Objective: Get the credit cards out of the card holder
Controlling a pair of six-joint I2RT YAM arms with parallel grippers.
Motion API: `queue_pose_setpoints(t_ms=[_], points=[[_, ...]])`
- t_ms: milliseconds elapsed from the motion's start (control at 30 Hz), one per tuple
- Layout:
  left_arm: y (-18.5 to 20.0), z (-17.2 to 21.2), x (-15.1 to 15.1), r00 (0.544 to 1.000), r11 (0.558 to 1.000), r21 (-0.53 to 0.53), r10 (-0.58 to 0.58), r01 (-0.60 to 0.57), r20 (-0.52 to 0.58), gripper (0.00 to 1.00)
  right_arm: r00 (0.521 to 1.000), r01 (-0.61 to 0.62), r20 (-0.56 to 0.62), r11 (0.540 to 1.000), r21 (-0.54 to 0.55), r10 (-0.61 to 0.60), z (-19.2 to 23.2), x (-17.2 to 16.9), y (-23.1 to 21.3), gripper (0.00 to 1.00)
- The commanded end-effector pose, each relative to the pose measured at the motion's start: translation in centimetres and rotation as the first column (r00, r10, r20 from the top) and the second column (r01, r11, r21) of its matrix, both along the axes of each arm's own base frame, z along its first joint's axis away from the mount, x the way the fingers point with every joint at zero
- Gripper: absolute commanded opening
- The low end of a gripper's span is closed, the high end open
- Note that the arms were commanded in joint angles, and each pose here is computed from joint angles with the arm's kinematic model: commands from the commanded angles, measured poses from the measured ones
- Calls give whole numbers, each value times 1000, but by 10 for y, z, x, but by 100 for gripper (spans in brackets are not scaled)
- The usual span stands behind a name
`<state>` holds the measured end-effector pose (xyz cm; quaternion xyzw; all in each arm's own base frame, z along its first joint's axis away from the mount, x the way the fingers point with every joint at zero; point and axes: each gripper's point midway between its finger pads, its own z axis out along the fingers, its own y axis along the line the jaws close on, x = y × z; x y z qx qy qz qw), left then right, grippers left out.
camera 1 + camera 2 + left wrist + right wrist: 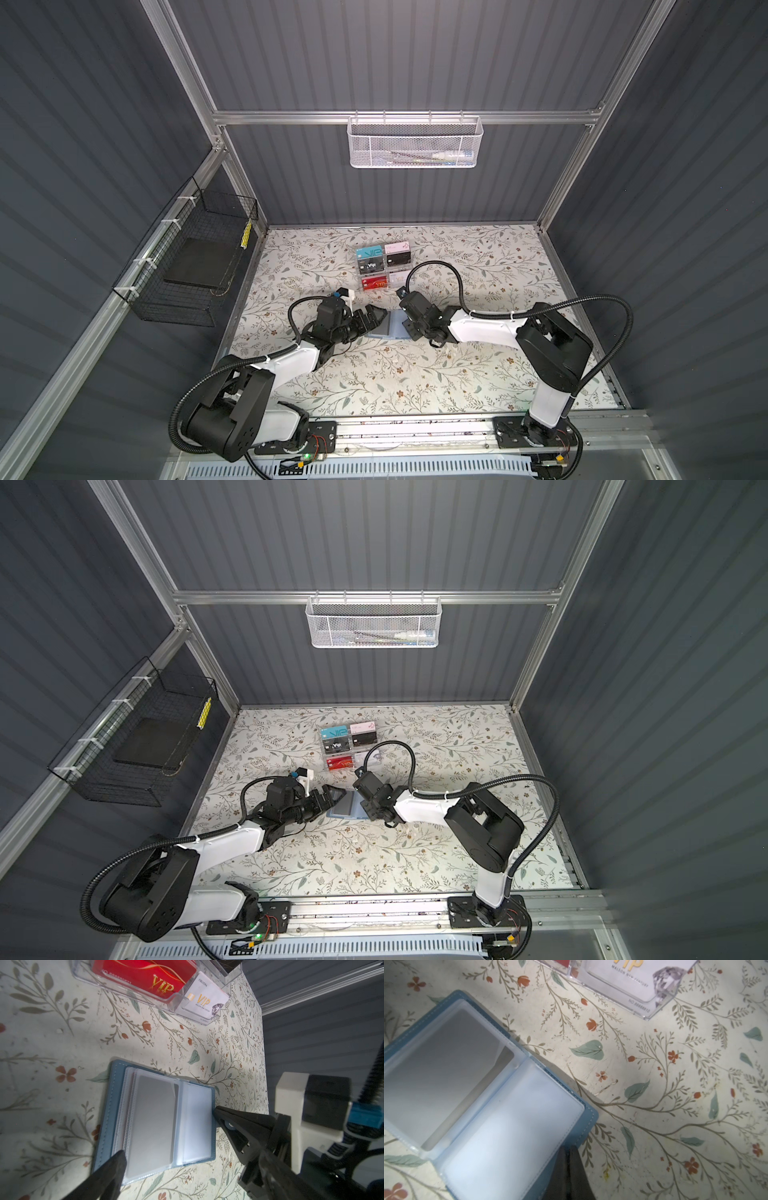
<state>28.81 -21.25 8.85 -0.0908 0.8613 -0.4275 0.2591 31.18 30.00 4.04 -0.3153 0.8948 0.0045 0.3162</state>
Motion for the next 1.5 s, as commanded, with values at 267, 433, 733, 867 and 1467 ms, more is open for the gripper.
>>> queue_pose_setpoints(t_ms=[267, 433, 733, 867, 1467], points=[[5, 3, 2, 1000, 1000, -6, 28, -28, -9, 100, 1000, -1, -27, 998, -63, -1, -9, 15, -10, 12], [4, 2, 3, 999, 1000, -12, 28, -28, -16, 100, 1000, 17, -10, 999, -49, -18, -2, 25, -15, 12], [-1, -2, 3, 999, 1000, -28, 9, -9, -31, 100, 1000, 8, -24, 1000, -4, -8, 7, 25, -9, 26], [-2, -1, 5, 1000, 999, -37, 10, -11, -27, 100, 1000, 24, -17, 999, 43, -23, 20, 21, -9, 32], [-11, 1, 9, 999, 989, -149, 20, -26, -40, 100, 979, 202, -60, 955, 217, -194, 75, 8, -39, 99]])
